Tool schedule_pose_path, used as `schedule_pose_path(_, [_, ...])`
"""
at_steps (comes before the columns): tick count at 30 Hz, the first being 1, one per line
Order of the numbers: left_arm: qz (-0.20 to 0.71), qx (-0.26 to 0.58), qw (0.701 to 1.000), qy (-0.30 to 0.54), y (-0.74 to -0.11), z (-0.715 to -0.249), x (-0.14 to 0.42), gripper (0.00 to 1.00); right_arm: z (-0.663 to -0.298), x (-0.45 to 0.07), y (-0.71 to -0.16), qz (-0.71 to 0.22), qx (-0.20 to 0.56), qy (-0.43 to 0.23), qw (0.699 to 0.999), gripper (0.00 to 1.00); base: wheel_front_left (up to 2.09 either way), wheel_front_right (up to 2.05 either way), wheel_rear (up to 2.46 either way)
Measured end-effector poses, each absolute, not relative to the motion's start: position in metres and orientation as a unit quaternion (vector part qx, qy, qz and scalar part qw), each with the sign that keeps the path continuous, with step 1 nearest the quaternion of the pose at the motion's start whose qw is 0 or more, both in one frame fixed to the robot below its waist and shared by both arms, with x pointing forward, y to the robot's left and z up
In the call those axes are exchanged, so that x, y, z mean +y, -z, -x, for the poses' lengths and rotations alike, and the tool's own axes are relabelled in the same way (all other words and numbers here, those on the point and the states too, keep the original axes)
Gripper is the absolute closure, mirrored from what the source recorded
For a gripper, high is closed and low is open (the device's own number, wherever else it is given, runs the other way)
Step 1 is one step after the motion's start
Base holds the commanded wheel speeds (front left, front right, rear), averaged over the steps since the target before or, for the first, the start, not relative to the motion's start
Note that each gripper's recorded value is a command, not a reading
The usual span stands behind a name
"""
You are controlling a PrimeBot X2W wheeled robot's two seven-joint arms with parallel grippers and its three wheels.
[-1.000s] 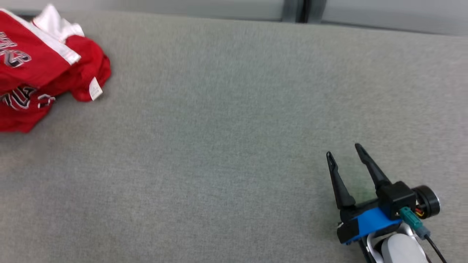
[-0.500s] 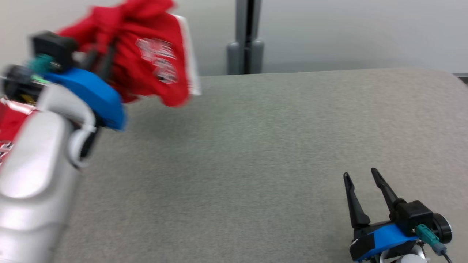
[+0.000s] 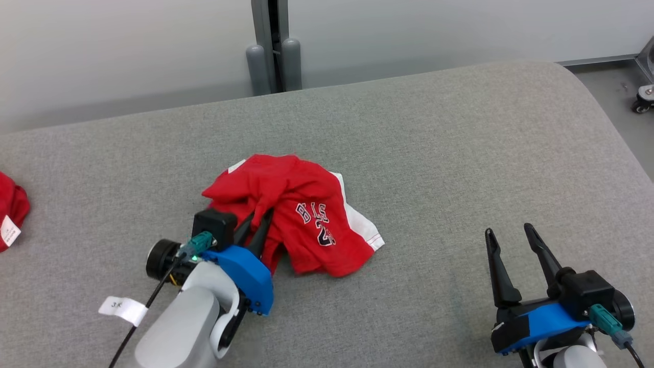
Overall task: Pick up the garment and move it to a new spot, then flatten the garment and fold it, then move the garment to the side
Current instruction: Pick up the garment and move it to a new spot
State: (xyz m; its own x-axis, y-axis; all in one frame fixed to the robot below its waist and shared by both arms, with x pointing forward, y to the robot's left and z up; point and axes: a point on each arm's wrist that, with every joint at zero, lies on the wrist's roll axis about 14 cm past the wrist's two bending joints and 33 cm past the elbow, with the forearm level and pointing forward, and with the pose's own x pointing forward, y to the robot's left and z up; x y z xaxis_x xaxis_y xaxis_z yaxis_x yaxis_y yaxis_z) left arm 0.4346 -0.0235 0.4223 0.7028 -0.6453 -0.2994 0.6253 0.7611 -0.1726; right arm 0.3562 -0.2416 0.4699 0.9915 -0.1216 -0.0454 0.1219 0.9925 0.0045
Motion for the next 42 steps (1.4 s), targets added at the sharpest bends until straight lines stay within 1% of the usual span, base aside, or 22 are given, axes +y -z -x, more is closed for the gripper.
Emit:
schedule_pose_path(1, [0.032,0.19,0.921,0.34,-0.409,-0.427,-0.022,1.0,-0.356,-0.243,-0.469,-0.003,0.024,0.063,0.998,0.0,0.0,0.0,0.0])
schedule_pose_path(4, [0.041,0.194,0.922,0.333,-0.402,-0.423,-0.022,1.0,-0.355,-0.243,-0.47,-0.003,0.023,0.063,0.998,0.0,0.0,0.0,0.0])
schedule_pose_path(5, [0.041,0.194,0.922,0.333,-0.402,-0.423,-0.022,0.91,-0.355,-0.243,-0.47,-0.003,0.023,0.063,0.998,0.0,0.0,0.0,0.0])
schedule_pose_path(6, [0.044,0.188,0.925,0.327,-0.403,-0.422,-0.02,0.66,-0.355,-0.242,-0.471,-0.003,0.022,0.061,0.998,0.0,0.0,0.0,0.0])
schedule_pose_path(8, [0.045,0.179,0.929,0.321,-0.406,-0.422,-0.016,0.0,-0.357,-0.238,-0.472,-0.004,0.019,0.056,0.998,0.0,0.0,0.0,0.0])
schedule_pose_path(16, [0.061,0.123,0.943,0.303,-0.439,-0.432,-0.006,0.0,-0.367,-0.222,-0.48,-0.002,0.006,0.028,1.0,0.0,0.0,0.0,0.0])
schedule_pose_path(19, [0.076,0.09,0.951,0.286,-0.46,-0.433,0.007,0.0,-0.374,-0.207,-0.483,0.0,0.0,0.005,1.0,0.0,0.0,0.0,0.0])
schedule_pose_path(26, [0.093,0.057,0.973,0.205,-0.474,-0.419,0.061,0.0,-0.379,-0.189,-0.489,-0.002,-0.008,-0.022,1.0,0.0,0.0,0.0,0.0])
schedule_pose_path(30, [0.094,0.049,0.982,0.153,-0.471,-0.399,0.093,0.0,-0.376,-0.185,-0.489,-0.009,-0.008,-0.027,1.0,0.0,0.0,0.0,0.0])
schedule_pose_path(34, [0.102,0.065,0.987,0.107,-0.456,-0.374,0.117,0.0,-0.372,-0.177,-0.483,-0.019,-0.001,-0.036,0.999,0.0,0.0,0.0,0.0])
schedule_pose_path(38, [0.123,0.072,0.987,0.077,-0.449,-0.359,0.127,0.0,-0.369,-0.174,-0.48,-0.023,0.003,-0.04,0.999,0.0,0.0,0.0,0.0])
schedule_pose_path(42, [0.125,0.081,0.987,0.057,-0.441,-0.349,0.137,0.0,-0.366,-0.173,-0.476,-0.027,0.009,-0.042,0.999,0.0,0.0,0.0,0.0])
